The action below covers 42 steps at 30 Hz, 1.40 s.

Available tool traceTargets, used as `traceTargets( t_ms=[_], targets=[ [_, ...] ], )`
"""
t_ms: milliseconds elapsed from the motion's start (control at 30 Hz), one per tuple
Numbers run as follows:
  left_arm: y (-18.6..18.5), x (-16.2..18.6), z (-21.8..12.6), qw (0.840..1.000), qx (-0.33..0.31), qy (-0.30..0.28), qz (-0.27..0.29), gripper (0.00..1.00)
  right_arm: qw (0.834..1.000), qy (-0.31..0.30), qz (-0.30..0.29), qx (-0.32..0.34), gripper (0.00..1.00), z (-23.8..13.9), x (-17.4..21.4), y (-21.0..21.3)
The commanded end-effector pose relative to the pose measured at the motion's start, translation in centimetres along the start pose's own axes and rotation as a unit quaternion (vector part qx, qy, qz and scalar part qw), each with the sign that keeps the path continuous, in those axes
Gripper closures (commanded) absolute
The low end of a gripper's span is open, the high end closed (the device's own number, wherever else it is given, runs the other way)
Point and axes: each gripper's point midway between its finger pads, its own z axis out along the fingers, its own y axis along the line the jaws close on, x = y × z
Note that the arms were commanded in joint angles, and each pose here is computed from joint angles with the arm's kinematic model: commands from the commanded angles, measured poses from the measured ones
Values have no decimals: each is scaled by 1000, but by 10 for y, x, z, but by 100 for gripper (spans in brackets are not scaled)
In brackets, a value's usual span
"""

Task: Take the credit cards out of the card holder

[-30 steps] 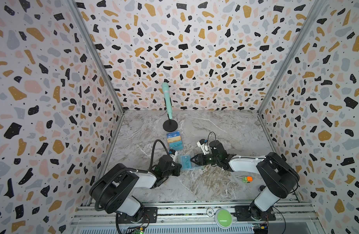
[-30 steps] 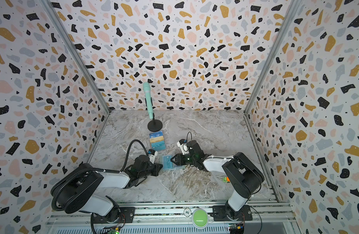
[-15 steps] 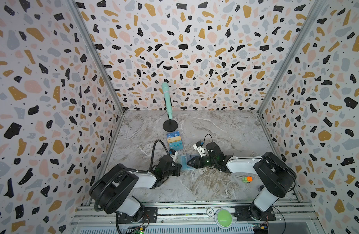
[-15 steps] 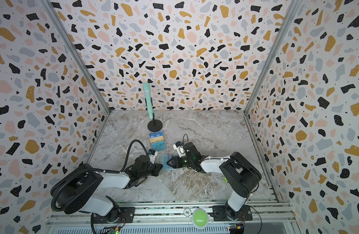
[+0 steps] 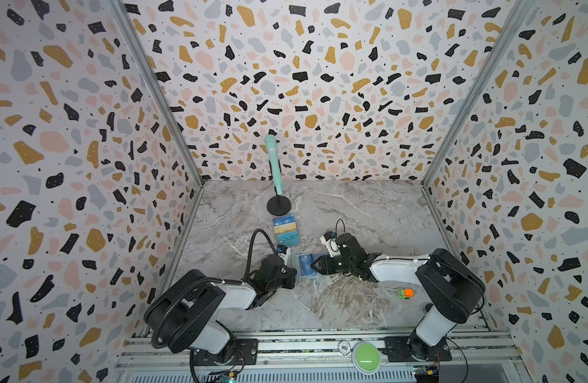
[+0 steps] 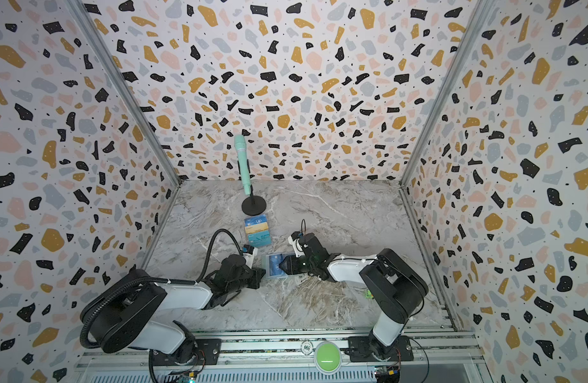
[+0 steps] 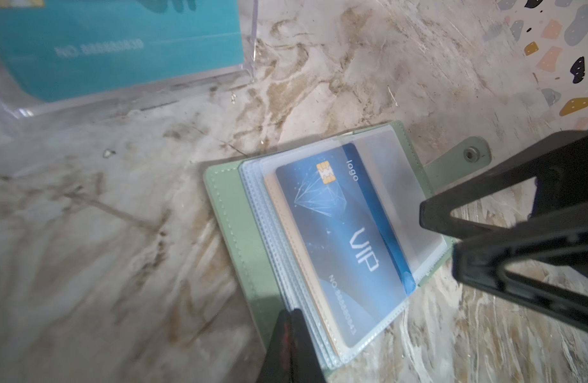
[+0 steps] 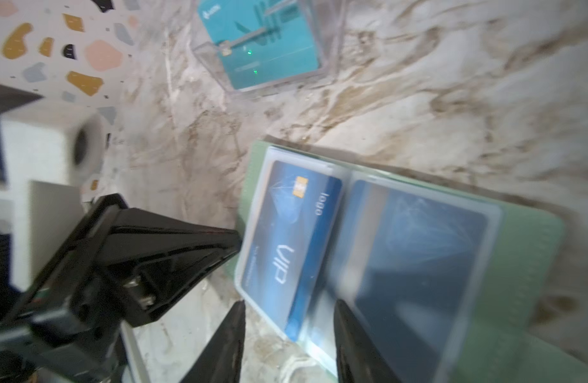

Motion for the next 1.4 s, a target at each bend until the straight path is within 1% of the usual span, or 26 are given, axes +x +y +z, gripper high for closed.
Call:
traceTargets(
  t_ms=[0, 267, 567, 867, 967, 1167, 1367],
  targets=[
    [19, 19, -3, 999, -38, 27, -2, 94, 997, -8, -12, 79, 55, -10, -6, -21],
    [14, 21, 0, 999, -23, 34, -2, 94, 995, 5, 0, 98, 52, -7, 4, -33],
    [15, 22, 1, 999, -24, 35, -3, 94, 991, 1, -1, 135, 50, -12, 4, -45],
    [13, 21, 4, 999, -22, 39, -2, 94, 991, 6, 1, 133, 49, -11, 6, -45],
    [13, 22, 4, 999, -22, 39, -1, 94, 993, 10, 2, 119, 49, -7, 6, -41],
    [13, 22, 4, 999, -22, 41, -1, 94, 997, 22, 15, 69, 49, 3, 9, -27],
    [14, 23, 5, 999, -22, 43, -1, 94, 999, 12, 35, 3, 49, 1, 2, -12]
  ],
)
